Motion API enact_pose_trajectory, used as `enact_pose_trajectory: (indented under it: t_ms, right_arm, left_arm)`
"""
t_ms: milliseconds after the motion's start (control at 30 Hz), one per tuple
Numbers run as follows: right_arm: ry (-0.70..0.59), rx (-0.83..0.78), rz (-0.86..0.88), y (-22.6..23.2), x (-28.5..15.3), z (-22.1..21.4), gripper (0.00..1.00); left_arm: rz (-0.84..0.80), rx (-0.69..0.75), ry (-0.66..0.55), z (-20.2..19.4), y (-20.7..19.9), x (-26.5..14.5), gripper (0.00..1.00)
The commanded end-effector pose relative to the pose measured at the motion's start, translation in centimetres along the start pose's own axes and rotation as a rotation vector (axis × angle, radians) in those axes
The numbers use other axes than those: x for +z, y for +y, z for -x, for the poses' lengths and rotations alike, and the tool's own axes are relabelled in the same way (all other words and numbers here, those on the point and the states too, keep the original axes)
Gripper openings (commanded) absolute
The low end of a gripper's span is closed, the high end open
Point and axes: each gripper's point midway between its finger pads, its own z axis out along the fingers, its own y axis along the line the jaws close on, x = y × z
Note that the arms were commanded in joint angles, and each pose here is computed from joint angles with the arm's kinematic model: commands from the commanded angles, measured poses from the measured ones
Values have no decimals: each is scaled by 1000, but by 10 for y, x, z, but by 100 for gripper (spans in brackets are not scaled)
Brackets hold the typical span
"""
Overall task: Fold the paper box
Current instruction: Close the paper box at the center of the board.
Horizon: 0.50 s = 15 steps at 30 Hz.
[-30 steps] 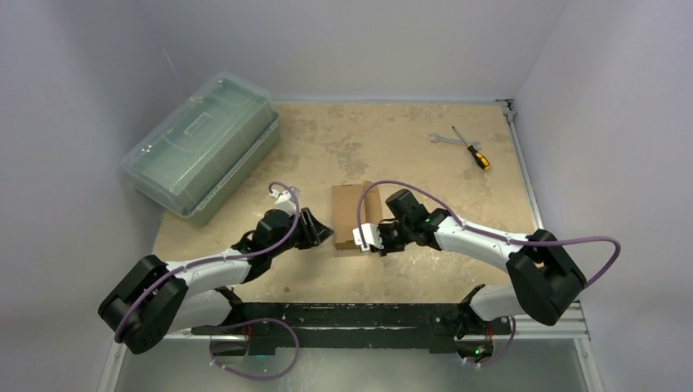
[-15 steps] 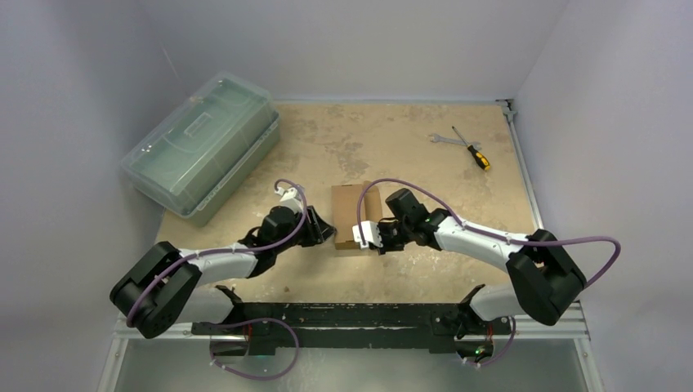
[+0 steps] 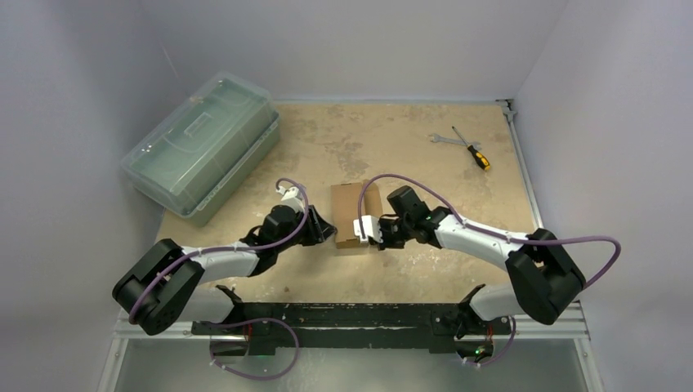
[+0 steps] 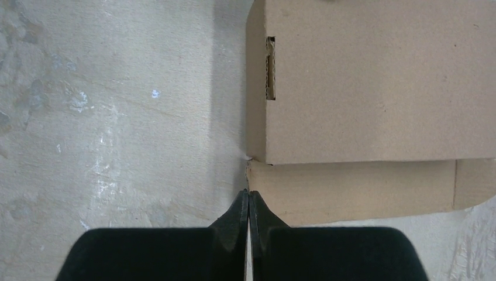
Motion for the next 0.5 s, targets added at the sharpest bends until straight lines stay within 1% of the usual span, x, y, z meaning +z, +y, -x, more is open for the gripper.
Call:
enact_pose_trajectory:
  t_ms: [0,233,467]
  right_arm:
    - [-16,19,-60,-20,-7,10,0]
    - [-1,72,-97,-27,-7,8,0]
    - [-5,81,-101,-28,-6,8,0]
  left_arm:
    - [-34,40,-35,12,-13,4,37]
    - [-34,43,-30,12,-13,6,36]
    - [-31,55,-14,13,-15,10,35]
